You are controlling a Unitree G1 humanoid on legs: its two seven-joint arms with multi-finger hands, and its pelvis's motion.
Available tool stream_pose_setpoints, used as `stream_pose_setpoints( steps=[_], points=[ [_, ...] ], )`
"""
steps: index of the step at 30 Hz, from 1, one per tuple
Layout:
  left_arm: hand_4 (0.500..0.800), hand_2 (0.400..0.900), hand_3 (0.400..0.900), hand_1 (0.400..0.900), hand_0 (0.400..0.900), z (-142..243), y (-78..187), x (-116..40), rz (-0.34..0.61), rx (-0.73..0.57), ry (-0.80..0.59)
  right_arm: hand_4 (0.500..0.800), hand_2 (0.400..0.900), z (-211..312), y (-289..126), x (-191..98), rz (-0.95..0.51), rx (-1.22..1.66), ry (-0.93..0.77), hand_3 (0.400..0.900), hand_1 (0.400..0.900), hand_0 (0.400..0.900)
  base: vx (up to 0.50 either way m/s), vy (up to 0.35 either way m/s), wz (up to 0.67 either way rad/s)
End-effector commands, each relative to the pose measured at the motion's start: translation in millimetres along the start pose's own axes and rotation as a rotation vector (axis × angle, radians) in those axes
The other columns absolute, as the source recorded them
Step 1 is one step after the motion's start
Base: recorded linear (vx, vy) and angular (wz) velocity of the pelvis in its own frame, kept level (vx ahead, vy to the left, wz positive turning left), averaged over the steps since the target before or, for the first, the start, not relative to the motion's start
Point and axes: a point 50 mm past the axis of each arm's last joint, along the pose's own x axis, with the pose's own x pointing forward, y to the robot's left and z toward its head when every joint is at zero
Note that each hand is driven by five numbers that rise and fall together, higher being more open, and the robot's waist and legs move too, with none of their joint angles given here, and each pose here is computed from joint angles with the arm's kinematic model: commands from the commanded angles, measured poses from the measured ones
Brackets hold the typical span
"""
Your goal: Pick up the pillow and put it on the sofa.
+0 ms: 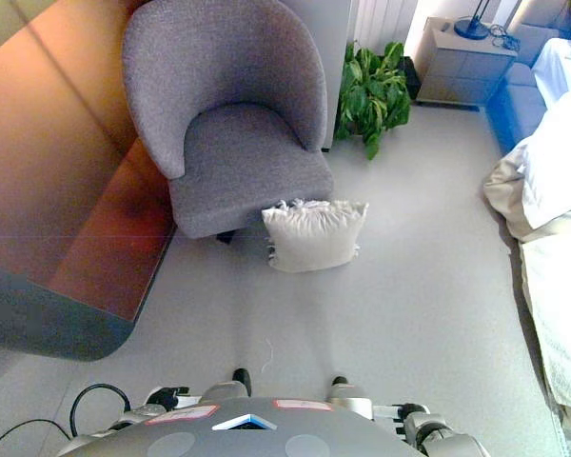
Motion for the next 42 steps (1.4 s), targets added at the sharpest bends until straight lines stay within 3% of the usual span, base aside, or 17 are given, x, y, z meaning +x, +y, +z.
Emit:
stream_pose_setpoints(
  steps=[1, 9, 15, 30, 38, 42],
  points=[
    [0.800, 0.900, 0.900, 0.900, 0.900, 14.5, 2.9, 0.6, 0.029, 0.007, -0.005, 0.800, 0.900, 26.7, 2.4, -3.4, -0.003, -0.003, -0.034, 0.900, 0.900, 0.900, 0.002, -0.135, -0.01],
    [0.800, 0.900, 0.900, 0.900, 0.900, 38.0, 1.0, -0.7, 0.033, 0.020, -0.060, 0.800, 0.900, 41.4, -2.7, -6.0, -0.007, 0.073, -0.062, 0.900, 0.900, 0.900, -0.021, -0.132, 0.02],
    [0.800, 0.900, 0.900, 0.900, 0.900, 28.0, -5.0, -0.7, 0.014, -0.021, -0.053, 0.800, 0.900, 32.5, -13.2, -4.4, -0.031, 0.058, -0.036, 0.900, 0.900, 0.900, 0.177, -0.077, -0.34],
    [0.800, 0.900, 0.900, 0.900, 0.900, -30.0, -11.3, -2.2, -0.048, -0.109, 0.138, 0.800, 0.900, 42.3, -31.4, -6.1, -0.021, -0.111, -0.113, 0.900, 0.900, 0.900, 0.642, 0.235, -0.65],
    [0.800, 0.900, 0.900, 0.900, 0.900, -2.5, 21.3, 1.0, 0.014, -0.006, 0.100, 0.800, 0.900, 70.8, -21.4, -12.3, -0.009, -0.140, -0.198, 0.900, 0.900, 0.900, 0.614, 0.352, 0.13],
    [0.800, 0.900, 0.900, 0.900, 0.900, 33.7, 36.2, 0.1, 0.061, -0.050, 0.039, 0.800, 0.900, 99.0, -20.6, -20.3, -0.040, -0.180, -0.298, 0.900, 0.900, 0.900, 0.278, 0.107, 0.09]
  ],
)
